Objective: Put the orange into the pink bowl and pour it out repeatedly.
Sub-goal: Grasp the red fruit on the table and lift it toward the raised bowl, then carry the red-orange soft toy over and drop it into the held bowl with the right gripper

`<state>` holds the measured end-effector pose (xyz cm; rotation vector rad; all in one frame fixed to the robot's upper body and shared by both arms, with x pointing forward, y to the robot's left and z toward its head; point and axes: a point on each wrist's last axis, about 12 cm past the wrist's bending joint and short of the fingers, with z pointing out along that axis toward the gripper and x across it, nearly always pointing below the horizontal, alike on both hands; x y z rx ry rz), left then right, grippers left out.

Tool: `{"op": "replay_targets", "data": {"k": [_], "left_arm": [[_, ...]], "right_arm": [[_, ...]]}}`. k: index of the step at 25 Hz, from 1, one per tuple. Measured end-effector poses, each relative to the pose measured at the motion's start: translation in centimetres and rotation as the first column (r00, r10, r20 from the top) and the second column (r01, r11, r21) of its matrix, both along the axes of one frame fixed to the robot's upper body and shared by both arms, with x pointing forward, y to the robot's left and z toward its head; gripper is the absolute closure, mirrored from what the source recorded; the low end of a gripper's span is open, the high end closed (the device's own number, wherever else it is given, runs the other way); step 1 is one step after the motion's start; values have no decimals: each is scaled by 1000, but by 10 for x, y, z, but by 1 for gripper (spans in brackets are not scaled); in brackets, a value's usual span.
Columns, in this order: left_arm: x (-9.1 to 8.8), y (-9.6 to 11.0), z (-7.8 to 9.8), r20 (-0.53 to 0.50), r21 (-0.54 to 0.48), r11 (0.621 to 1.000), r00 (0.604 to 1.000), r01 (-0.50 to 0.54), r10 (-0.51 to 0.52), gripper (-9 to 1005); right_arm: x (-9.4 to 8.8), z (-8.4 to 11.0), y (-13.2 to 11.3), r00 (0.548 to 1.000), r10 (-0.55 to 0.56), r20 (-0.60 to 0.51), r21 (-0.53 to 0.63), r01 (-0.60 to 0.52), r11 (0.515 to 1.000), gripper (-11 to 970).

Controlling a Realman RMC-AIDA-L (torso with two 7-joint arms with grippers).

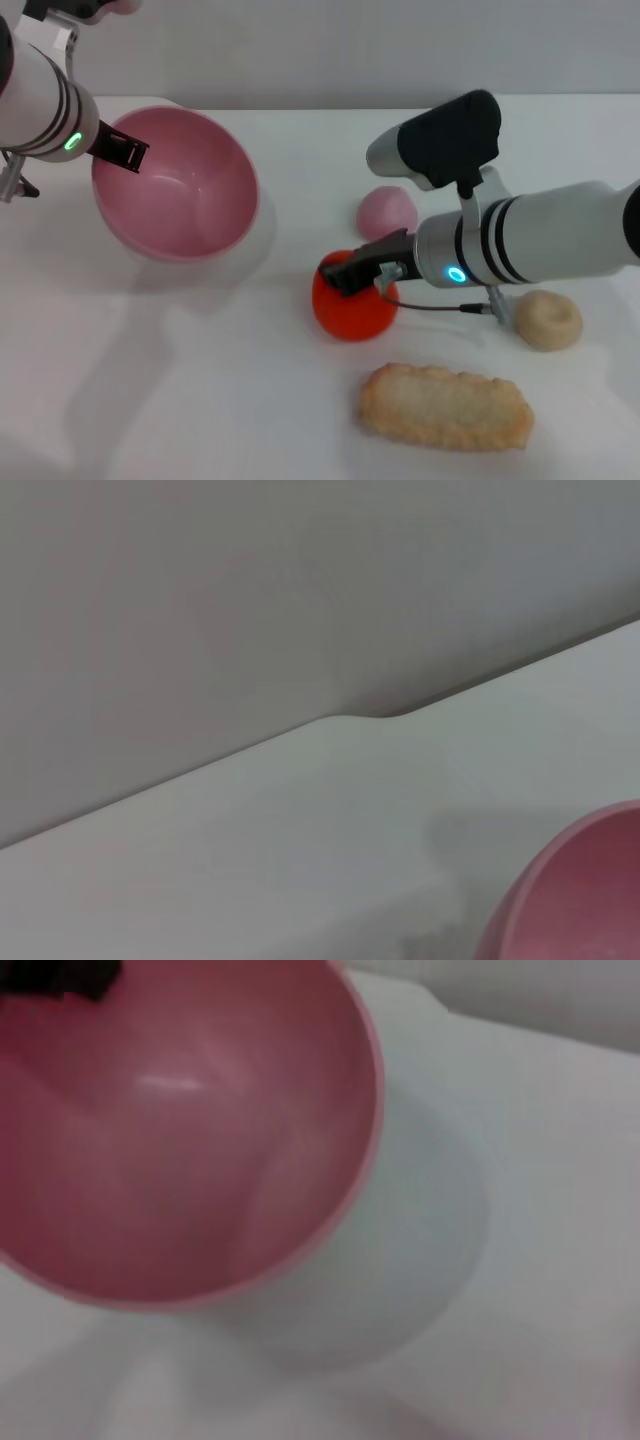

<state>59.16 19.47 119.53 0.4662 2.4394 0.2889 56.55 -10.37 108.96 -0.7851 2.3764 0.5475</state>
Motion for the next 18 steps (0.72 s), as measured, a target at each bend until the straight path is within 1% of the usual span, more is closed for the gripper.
{"op": "replay_targets", "data": {"k": [5,8,11,18], "left_arm": [[0,0,-1,-2,-2,1000,1000,1,-1,953],[0,1,-2,-5,-1,1000,1000,-4,4,953],[0,6,-5,-16,1,1000,1000,-17,17,953],[1,8,-6,-16,5,1000,1000,-19,19,953]], "right_arm": [[1,6,2,1000,5,19,11,-6,1000,760],[-3,16,5,999,20,38,33,-21,999,777],[-8,32,5,996,35,83,42,-39,998,794],[-17,73,-14,982,0,190,52,-10,999,853]]}}
